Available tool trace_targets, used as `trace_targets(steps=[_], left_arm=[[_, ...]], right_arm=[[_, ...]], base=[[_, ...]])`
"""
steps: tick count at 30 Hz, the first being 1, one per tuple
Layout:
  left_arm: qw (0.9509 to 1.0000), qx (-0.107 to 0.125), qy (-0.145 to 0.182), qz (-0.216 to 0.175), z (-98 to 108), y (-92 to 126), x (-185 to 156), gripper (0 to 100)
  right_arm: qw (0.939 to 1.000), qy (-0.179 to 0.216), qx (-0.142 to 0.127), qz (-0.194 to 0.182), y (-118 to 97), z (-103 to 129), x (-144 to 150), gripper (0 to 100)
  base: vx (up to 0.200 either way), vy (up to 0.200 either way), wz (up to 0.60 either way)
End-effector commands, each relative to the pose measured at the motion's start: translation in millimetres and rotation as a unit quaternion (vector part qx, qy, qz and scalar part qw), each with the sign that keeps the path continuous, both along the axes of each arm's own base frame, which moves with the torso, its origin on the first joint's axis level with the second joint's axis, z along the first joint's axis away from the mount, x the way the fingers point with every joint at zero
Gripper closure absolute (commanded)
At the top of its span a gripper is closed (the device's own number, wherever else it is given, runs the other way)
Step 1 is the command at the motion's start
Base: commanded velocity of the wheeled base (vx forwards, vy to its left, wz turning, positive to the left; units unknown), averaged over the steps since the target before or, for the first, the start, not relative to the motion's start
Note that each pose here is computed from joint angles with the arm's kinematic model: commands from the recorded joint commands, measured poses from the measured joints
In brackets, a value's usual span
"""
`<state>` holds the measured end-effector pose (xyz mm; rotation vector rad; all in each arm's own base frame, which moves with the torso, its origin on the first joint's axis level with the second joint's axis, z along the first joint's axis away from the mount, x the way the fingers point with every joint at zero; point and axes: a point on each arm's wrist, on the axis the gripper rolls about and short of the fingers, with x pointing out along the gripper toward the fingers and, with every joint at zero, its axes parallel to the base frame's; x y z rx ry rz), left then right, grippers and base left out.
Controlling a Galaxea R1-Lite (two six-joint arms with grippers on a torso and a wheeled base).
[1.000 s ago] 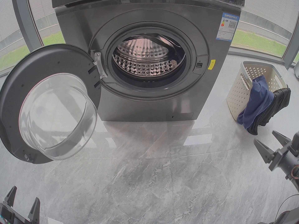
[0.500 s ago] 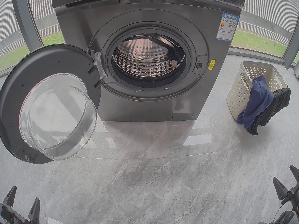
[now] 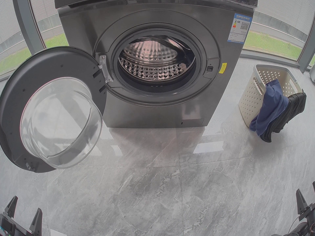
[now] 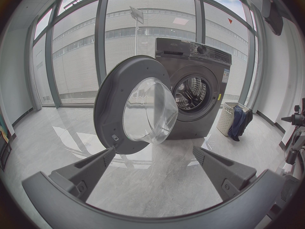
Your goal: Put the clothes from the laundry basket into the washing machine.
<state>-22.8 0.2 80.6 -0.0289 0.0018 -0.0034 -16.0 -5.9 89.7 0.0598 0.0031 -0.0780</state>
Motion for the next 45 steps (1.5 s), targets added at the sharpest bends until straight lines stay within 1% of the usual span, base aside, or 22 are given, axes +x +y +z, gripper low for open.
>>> trace_targets(steps=[1,3,5,6,7,8,12,15,18,19,24,28,45], left_arm=[[1.0,0.0,0.0,0.0,-5.3,0.0,0.0,0],[1.0,0.002,0.0,0.0,-5.3,-0.1,0.0,0],[1.0,0.008,0.001,-0.004,-5.4,-0.2,0.0,0],[1.0,0.008,0.001,-0.004,-5.4,-0.2,0.0,0],[0.9999,0.01,0.001,-0.005,-5.4,-0.3,0.0,0],[0.9999,0.01,0.001,-0.005,-5.4,-0.3,0.0,0],[0.9999,0.009,0.001,-0.005,-5.4,-0.3,0.0,0],[1.0,0.008,0.001,-0.005,-5.4,-0.3,0.0,0],[1.0,0.008,0.001,-0.005,-5.4,-0.3,0.0,0],[1.0,0.006,0.001,-0.006,-5.4,-0.3,-0.1,0],[1.0,0.007,0.001,-0.007,-5.4,-0.3,-0.1,0],[1.0,0.003,0.001,-0.007,-5.4,-0.3,-0.1,0],[1.0,0.004,0.001,-0.006,-5.4,-0.3,0.0,0]], right_arm=[[0.9995,-0.018,-0.019,-0.016,3.2,-6.4,-4.3,0],[0.9994,-0.027,-0.023,-0.001,3.8,-8.1,-6.6,0],[0.9997,-0.007,-0.022,0.013,4.6,-12.9,-6.9,0],[0.9997,-0.007,-0.022,0.013,4.6,-12.9,-6.9,0],[0.9991,0.004,-0.026,0.035,5.4,-15.3,-6.8,0],[0.9989,0.003,-0.027,0.038,5.5,-14.9,-6.9,0],[0.9989,0.004,-0.03,0.036,5.7,-15.0,-6.9,0],[0.9985,0.004,-0.034,0.042,5.8,-15.0,-6.9,0],[0.9986,0.001,-0.031,0.042,5.8,-14.7,-6.8,0],[0.9984,0.001,-0.036,0.044,5.8,-14.7,-6.8,0],[0.9985,0.0,-0.034,0.044,5.8,-14.5,-6.8,0],[0.9985,0.0,-0.034,0.044,5.8,-14.5,-6.8,0],[0.9985,0.0,-0.034,0.044,5.8,-14.5,-6.8,0]], base=[[0.0,0.0,0.0],[0.0,0.0,0.0],[0.0,0.0,0.0],[0.0,0.0,0.0],[0.0,0.0,0.0],[0.0,0.0,0.0],[0.0,0.0,0.0],[0.0,0.0,0.0],[0.0,0.0,0.0],[0.0,0.0,0.0],[0.0,0.0,0.0],[0.0,0.0,0.0],[0.0,-0.2,0.0]])
